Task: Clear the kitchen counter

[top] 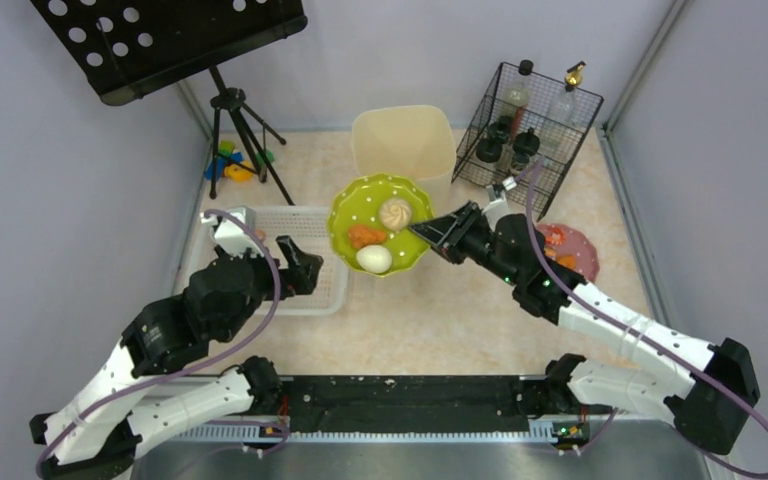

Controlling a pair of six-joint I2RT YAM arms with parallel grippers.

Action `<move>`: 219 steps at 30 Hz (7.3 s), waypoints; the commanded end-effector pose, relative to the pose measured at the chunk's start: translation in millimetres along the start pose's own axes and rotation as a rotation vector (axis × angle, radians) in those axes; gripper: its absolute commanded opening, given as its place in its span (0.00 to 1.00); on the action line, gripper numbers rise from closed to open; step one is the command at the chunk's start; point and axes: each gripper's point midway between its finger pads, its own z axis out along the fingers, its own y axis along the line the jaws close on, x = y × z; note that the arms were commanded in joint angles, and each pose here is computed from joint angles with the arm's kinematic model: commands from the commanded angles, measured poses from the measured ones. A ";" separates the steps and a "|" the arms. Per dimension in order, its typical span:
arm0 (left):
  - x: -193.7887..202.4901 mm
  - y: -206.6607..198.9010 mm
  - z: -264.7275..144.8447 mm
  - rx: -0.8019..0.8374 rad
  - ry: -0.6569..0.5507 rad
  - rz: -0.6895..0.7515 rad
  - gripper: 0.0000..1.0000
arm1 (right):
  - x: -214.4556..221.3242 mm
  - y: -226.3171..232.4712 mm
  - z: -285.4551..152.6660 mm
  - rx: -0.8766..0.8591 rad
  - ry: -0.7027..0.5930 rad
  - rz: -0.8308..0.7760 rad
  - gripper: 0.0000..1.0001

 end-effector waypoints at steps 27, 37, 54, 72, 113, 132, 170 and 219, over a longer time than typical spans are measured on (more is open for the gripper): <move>57.1 9.9 26.3 -0.028 0.115 0.021 0.99 | -229.7 121.3 55.2 -0.158 -0.380 0.057 0.00; 63.6 7.4 23.6 0.008 0.134 0.011 0.99 | -267.6 109.8 80.3 -0.099 -0.420 -0.188 0.00; 67.1 10.6 18.9 0.022 0.136 -0.003 0.99 | -251.9 135.5 87.7 -0.199 -0.418 -0.597 0.00; 66.5 21.3 13.3 -0.001 0.123 0.001 0.99 | -245.6 137.3 90.6 -0.114 -0.578 -1.069 0.00; 16.6 26.5 -19.7 0.025 -0.016 -0.060 0.99 | -169.8 301.6 -46.0 -0.553 -0.918 -1.056 0.00; -38.8 24.0 -84.5 0.250 -0.214 -0.153 0.99 | -47.2 213.6 89.0 -0.502 -0.446 -0.931 0.00; -21.8 31.3 -81.7 0.233 -0.165 -0.152 0.99 | 124.2 5.7 259.1 -0.148 -0.082 -0.784 0.00; -11.5 23.1 -63.9 0.209 -0.126 -0.143 0.99 | 100.7 -71.4 227.6 0.235 0.019 -1.001 0.49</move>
